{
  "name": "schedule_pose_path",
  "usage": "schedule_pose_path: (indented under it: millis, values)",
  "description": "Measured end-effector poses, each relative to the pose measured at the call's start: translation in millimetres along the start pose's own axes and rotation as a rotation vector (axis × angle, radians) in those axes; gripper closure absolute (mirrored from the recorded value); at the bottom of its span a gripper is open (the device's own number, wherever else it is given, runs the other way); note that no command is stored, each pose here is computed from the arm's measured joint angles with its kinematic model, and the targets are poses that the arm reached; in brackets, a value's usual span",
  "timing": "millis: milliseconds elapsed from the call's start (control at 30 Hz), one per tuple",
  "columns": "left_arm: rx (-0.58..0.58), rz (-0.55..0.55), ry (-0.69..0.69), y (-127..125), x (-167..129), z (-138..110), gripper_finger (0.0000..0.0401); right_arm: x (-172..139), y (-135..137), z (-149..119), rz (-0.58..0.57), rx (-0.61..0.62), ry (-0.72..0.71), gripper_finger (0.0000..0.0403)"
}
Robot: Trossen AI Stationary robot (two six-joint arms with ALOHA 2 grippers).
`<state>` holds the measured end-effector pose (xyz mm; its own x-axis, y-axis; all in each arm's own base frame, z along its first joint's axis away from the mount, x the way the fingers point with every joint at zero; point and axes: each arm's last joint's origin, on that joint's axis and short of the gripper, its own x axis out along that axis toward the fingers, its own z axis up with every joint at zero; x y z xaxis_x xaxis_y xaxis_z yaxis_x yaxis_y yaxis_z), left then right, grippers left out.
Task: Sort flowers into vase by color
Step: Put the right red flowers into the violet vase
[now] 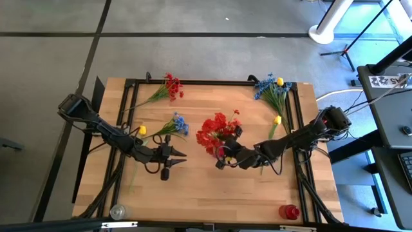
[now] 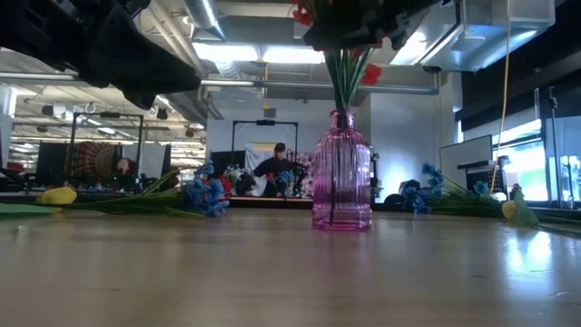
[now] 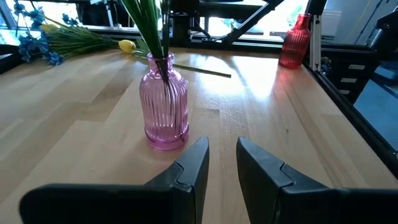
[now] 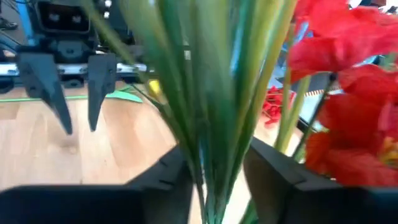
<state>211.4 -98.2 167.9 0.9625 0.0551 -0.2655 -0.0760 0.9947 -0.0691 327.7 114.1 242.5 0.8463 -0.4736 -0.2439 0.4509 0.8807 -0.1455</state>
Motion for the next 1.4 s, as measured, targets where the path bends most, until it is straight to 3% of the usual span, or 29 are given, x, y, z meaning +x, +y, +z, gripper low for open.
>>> schedule_pose_path:
  millis: [200, 367, 500, 800, 1033, 1167, 1400]
  values:
    - [-0.012, -0.012, -0.020, 2, -12, 11, 0.0322, -14, -2, 10, 0.076, -0.018, -0.004, 0.0202]
    - [-0.022, -0.025, -0.050, 3, -18, 19, 0.0322, -30, -6, 19, 0.064, -0.016, -0.021, 0.0197]
    - [-0.021, -0.027, -0.052, 3, -18, 19, 0.0322, -33, -7, 18, 0.050, -0.037, -0.011, 0.0236]
    - [-0.026, -0.030, -0.059, 3, -18, 20, 0.0322, -32, -3, 14, 0.098, -0.062, 0.013, 0.0387]
    - [-0.021, -0.029, -0.051, 3, -18, 19, 0.0322, -49, 3, 8, -0.011, -0.087, 0.011, 0.0387]
    - [-0.021, -0.029, -0.051, 3, -18, 19, 0.0322, -55, 1, -1, -0.090, 0.097, 0.033, 0.0397]
    - [-0.015, -0.028, -0.051, 3, -18, 19, 0.0322, -55, -14, -44, -0.217, 0.384, 0.040, 0.0391]
